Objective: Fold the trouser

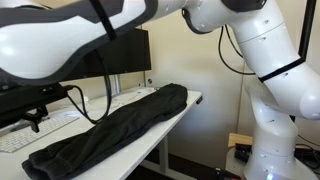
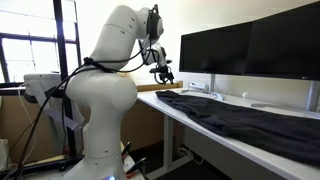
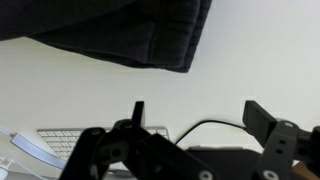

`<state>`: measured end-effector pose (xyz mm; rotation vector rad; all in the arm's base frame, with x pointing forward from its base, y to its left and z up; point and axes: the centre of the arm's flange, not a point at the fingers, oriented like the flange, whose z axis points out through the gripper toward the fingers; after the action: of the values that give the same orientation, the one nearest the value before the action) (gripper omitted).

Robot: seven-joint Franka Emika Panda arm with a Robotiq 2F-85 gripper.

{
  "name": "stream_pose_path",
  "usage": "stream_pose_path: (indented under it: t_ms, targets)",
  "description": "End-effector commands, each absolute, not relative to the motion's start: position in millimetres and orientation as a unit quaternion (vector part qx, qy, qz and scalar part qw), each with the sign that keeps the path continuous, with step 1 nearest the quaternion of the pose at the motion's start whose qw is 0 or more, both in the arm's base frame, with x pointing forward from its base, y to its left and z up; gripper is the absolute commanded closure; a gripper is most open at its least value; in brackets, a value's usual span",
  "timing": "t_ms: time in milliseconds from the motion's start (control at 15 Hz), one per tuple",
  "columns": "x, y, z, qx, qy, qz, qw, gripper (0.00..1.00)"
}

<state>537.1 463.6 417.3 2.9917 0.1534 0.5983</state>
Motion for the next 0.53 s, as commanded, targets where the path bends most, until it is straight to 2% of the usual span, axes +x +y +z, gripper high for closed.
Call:
stream_pose_path:
  t_ms: [0, 467]
  targets:
    - [587.0, 515.8, 433.9, 0.983, 0.031, 0.17, 0.066, 0.0]
    - [580.4, 513.6, 448.5, 0.986, -0.024, 0.078, 0.142, 0.0]
